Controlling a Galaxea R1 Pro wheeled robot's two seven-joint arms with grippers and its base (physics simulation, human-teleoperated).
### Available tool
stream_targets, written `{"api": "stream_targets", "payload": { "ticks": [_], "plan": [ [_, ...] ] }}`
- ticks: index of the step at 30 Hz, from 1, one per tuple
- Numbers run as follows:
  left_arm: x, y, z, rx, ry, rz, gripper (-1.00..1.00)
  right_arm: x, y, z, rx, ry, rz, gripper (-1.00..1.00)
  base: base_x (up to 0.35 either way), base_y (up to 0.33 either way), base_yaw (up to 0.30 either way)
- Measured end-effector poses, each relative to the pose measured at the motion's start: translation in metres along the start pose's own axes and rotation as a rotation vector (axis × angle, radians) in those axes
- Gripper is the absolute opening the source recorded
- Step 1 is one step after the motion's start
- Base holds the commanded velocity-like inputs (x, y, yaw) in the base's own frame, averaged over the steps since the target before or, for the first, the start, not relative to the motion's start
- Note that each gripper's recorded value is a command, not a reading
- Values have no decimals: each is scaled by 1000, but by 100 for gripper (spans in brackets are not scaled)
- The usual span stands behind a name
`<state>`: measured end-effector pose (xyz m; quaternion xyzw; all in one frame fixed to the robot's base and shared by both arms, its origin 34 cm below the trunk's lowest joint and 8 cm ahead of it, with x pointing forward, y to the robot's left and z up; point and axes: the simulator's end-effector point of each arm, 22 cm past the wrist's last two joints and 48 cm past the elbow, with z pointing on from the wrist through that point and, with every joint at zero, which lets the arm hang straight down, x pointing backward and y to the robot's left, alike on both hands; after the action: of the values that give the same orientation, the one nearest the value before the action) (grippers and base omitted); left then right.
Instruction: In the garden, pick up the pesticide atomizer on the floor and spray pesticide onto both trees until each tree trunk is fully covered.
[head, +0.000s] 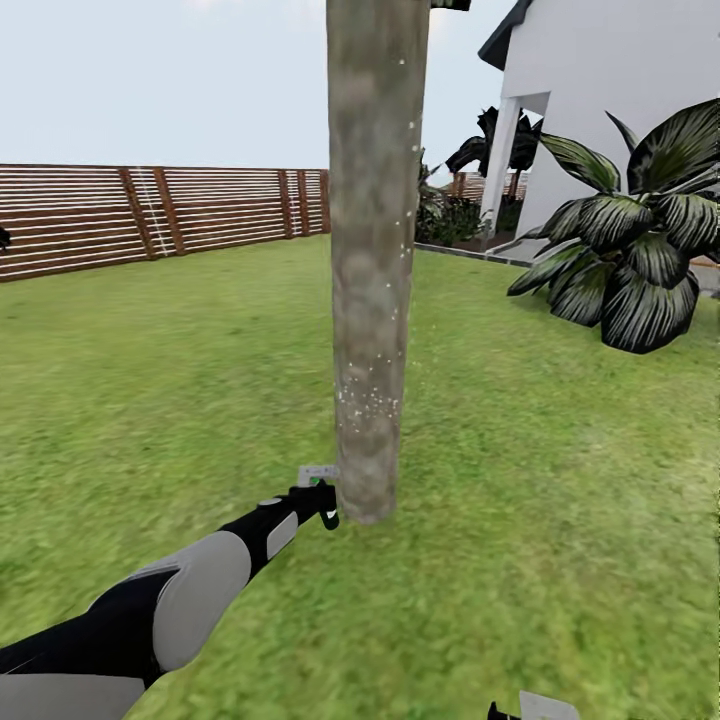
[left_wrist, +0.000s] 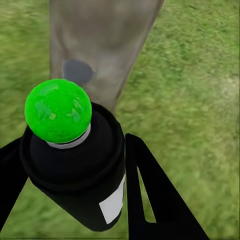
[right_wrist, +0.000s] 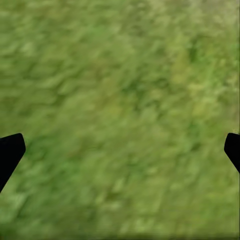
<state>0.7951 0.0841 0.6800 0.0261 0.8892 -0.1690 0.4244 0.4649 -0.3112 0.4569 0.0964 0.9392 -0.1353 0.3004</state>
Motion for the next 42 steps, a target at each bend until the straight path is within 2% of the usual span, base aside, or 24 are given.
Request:
{"api": "stream_targets", "payload": {
  "ticks": [6, 9, 10, 11, 14, 16, 18, 19, 20, 21, 24, 26, 34, 38, 42],
  "plan": [
    [-3, 2, 0, -5, 12, 5, -100, -1, -3, 1, 6, -3, 5, 100, 2, 20, -18],
    [-47, 22, -11, -52, 102, -17, -100, -1, -5, 1, 11, -3, 8, 100, 0, 1, -1],
    [-71, 28, -20, -69, 104, -19, -100, -1, -6, 1, 12, -3, 8, 100, 0, 0, 0],
    [-99, 32, -29, -80, 76, -14, -100, -1, -6, 1, 12, -3, 8, 100, 0, 0, 0],
    [-130, 31, -48, -99, 94, 8, -100, -3, -6, 2, 12, -7, 7, 100, 0, 0, 0],
    [-165, 10, -71, -81, 89, 74, -100, -9, -5, 3, 8, -22, 7, 100, 0, 0, 0],
    [-183, -12, -82, -44, 74, 130, -100, -12, -3, 3, 5, -27, 6, 100, 0, 0, 0],
    [-189, -22, -85, -20, 65, 137, -100, -12, -2, 3, 4, -29, 6, 100, 0, 0, 0],
    [-211, -43, -93, 39, 39, 125, -100, -13, -3, 3, 4, -30, 6, 100, 0, 0, 0],
    [-225, -53, -100, 65, 40, 119, -100, -13, -2, 3, 3, -31, 6, 100, 0, 0, 0],
    [-263, -67, -114, 85, 3, 132, -100, -13, -2, 3, 3, -31, 6, 100, 0, 0, 0],
    [-302, -79, -129, 96, -43, 150, -100, -13, -2, 3, 4, -29, 7, 100, 0, 0, 0],
    [-394, -107, -164, 101, -115, 201, -100, -11, -1, 2, 3, -26, 7, 100, 0, 0, 0],
    [-441, -134, -194, 157, -170, 205, -100, -11, -1, 2, 2, -26, 7, 100, 0, 0, 0],
    [-483, -153, -221, 160, -178, 226, -100, -11, -1, 2, 2, -26, 7, 100, 0, 0, 0]
  ]
}}
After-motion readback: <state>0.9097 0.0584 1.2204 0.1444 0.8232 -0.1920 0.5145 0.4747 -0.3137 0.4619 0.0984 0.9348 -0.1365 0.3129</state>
